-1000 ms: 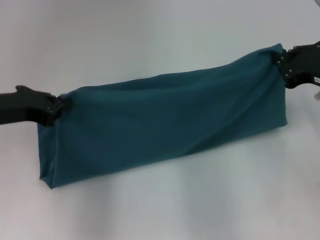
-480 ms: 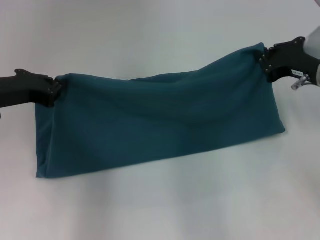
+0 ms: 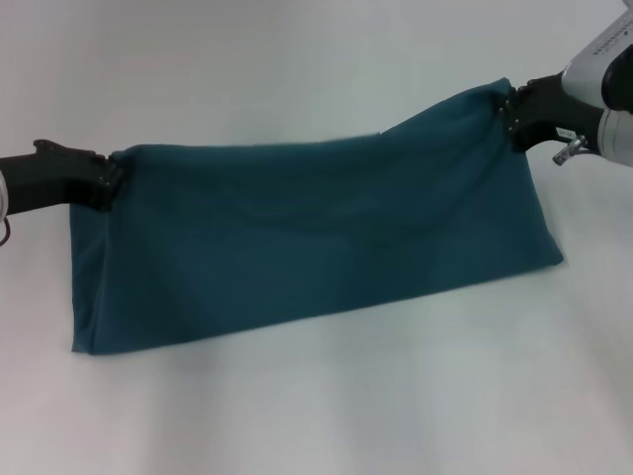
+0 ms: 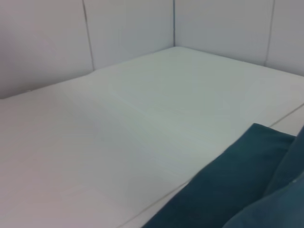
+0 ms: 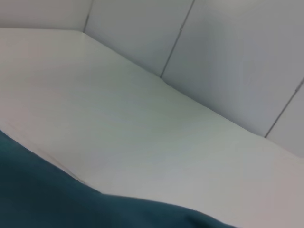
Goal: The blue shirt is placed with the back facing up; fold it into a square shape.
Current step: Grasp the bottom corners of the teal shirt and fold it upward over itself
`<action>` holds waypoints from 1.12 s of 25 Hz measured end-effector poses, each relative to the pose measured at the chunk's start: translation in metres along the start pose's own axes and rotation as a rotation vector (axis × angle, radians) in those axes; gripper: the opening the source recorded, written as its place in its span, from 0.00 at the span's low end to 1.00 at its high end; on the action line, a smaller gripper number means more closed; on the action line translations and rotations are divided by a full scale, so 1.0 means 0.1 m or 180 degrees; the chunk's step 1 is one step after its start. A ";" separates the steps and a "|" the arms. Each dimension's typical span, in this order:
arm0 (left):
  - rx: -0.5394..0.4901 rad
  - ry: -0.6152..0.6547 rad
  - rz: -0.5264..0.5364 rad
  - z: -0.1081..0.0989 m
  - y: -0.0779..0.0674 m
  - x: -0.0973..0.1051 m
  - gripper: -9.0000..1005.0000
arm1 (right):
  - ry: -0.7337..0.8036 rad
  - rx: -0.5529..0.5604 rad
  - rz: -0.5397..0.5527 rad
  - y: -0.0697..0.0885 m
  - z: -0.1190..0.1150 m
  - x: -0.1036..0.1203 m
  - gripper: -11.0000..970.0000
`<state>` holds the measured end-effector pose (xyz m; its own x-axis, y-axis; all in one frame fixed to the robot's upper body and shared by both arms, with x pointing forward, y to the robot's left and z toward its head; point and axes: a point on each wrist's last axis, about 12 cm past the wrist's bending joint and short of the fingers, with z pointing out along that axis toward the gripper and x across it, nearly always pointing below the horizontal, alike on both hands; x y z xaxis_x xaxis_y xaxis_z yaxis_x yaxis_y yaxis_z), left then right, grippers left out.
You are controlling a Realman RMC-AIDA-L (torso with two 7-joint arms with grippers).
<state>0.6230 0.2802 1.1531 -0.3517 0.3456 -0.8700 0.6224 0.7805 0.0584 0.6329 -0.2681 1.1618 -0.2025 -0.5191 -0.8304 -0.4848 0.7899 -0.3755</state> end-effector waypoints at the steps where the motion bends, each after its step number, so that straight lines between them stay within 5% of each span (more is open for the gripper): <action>1: -0.0033 -0.0008 0.0002 0.01 0.01 0.00 0.01 | 0.0011 0.0010 0.0012 -0.01 0.01 0.01 0.05; 28: -0.0547 0.0072 0.0041 0.33 0.03 0.21 0.07 | 0.0277 0.0074 0.0011 0.02 0.33 0.13 0.05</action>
<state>0.6403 0.2730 1.1187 -0.3612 0.3663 -0.8575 0.4990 0.8528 0.1541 0.6574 -0.2627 1.1367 -0.2778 -0.5419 -0.7932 -0.4642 0.7986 -0.3830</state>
